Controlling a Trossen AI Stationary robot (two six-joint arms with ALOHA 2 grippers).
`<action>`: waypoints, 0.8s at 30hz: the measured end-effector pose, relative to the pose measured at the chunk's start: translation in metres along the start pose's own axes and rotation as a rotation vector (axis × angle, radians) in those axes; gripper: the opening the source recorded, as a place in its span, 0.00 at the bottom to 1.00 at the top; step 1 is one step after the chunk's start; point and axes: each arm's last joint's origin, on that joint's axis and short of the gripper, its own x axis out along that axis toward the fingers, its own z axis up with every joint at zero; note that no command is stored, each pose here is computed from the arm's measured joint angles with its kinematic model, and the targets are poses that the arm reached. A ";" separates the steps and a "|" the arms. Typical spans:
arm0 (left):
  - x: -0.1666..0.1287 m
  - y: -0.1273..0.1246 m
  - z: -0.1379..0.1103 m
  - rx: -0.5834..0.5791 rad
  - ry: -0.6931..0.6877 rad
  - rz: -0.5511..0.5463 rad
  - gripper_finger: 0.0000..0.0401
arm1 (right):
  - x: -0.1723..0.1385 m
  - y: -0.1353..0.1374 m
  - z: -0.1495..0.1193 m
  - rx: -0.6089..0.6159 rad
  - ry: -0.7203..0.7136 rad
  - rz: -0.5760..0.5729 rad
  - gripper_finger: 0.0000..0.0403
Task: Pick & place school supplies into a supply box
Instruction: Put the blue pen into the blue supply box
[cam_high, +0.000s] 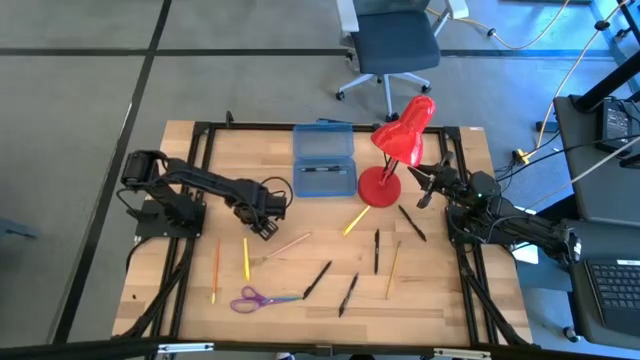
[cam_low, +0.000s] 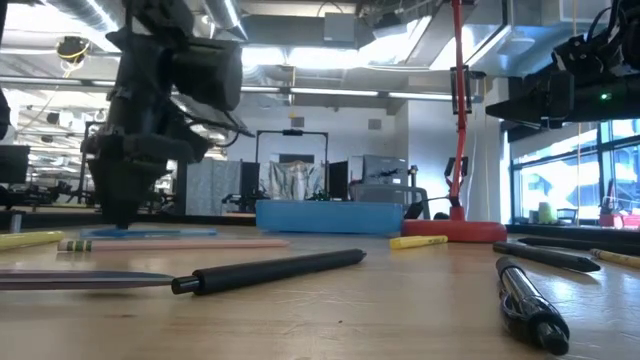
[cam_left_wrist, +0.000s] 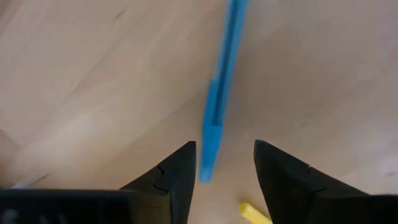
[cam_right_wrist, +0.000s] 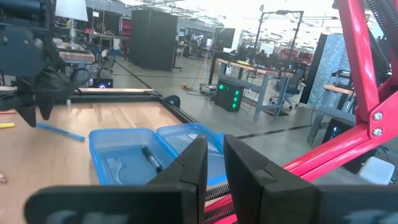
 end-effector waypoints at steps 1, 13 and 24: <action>0.002 0.001 -0.001 -0.007 0.005 0.006 0.37 | 0.000 0.000 0.000 0.000 0.000 0.000 0.15; 0.014 0.006 -0.005 0.019 0.003 -0.008 0.26 | 0.000 0.000 0.000 0.000 0.000 0.000 0.15; 0.016 0.006 -0.005 0.062 0.004 -0.013 0.04 | 0.000 0.000 0.000 0.000 0.000 0.000 0.15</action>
